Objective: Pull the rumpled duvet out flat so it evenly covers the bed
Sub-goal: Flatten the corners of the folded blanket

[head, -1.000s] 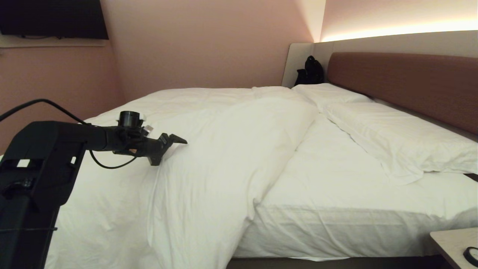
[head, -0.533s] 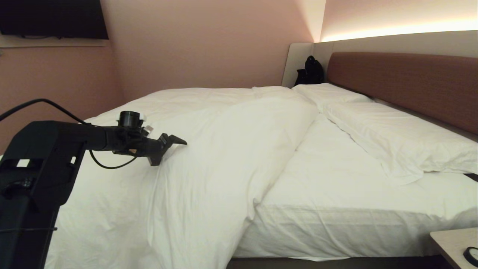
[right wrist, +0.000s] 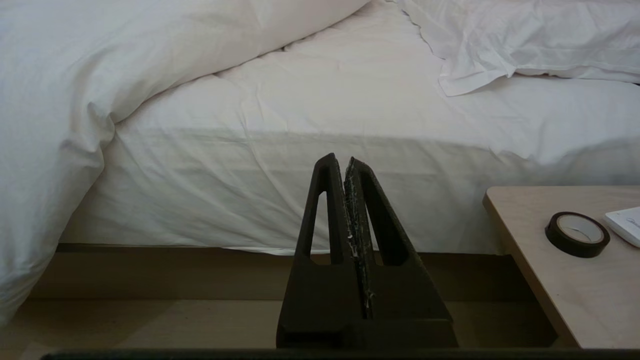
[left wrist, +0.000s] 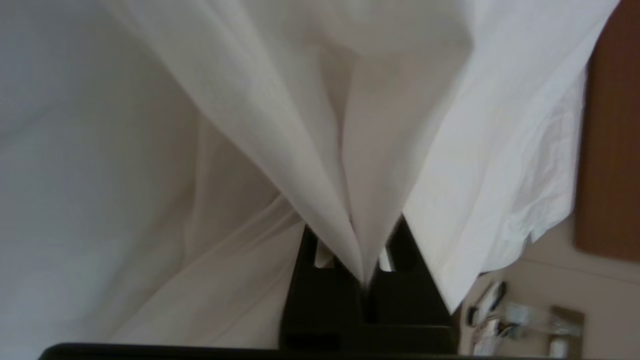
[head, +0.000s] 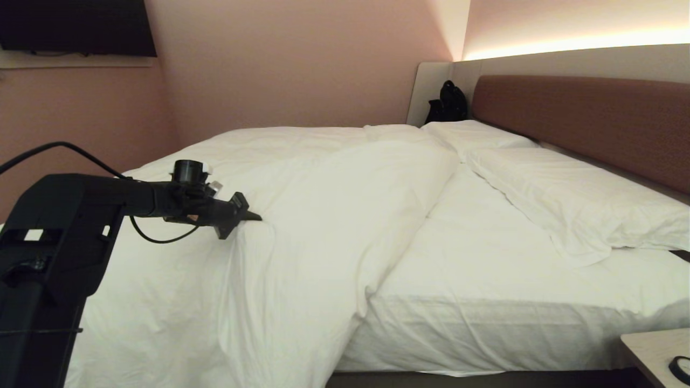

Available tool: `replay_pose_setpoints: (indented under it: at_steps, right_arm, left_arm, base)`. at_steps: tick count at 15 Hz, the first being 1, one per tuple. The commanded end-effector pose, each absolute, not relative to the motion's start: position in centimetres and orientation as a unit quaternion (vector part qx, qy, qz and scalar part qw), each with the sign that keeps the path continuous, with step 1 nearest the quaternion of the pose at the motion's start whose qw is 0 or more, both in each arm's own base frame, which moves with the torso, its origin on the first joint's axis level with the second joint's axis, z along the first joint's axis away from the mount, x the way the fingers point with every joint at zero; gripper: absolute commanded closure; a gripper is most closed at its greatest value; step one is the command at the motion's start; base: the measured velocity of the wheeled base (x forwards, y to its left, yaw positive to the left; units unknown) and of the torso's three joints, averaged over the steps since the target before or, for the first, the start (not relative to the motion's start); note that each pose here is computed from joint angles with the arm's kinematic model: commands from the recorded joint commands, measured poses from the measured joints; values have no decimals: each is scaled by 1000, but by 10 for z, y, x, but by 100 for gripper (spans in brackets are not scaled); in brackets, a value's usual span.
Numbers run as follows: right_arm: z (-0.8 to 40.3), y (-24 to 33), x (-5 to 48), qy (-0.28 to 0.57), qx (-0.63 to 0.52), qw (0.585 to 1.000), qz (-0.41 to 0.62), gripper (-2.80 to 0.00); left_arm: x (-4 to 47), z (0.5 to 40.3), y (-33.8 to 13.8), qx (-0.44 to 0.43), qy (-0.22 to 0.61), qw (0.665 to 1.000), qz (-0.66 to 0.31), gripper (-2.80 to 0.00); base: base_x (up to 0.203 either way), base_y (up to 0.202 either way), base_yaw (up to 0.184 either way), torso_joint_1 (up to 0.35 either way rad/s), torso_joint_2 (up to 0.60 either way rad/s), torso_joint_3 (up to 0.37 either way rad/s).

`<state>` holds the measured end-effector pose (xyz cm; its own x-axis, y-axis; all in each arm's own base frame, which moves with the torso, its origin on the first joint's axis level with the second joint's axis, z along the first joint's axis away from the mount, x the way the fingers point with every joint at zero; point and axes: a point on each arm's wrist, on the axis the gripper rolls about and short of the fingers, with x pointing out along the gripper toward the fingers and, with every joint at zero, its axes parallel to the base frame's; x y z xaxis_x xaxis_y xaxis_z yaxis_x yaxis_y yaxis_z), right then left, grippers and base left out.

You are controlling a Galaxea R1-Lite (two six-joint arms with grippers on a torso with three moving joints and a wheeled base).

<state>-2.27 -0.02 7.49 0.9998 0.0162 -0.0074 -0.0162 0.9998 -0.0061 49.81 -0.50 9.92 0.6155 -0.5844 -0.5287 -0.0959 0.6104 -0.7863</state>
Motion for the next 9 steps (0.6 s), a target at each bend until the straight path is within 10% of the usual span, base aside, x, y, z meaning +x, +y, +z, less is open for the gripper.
replay_pose_setpoints:
  at_steps: [1,9]
  right_arm:
    - [75,0,-23,4,-3,1000,8,0]
    - [75,0,-23,4,-4,1000,8,0]
  left_arm:
    - [498,100,-6,-419,412,795,-153,0]
    - [472,132,-28,-413,418,790,-174,0]
  base:
    - [0,0,0,0,0,0]
    - [0,0,0,0,0,0]
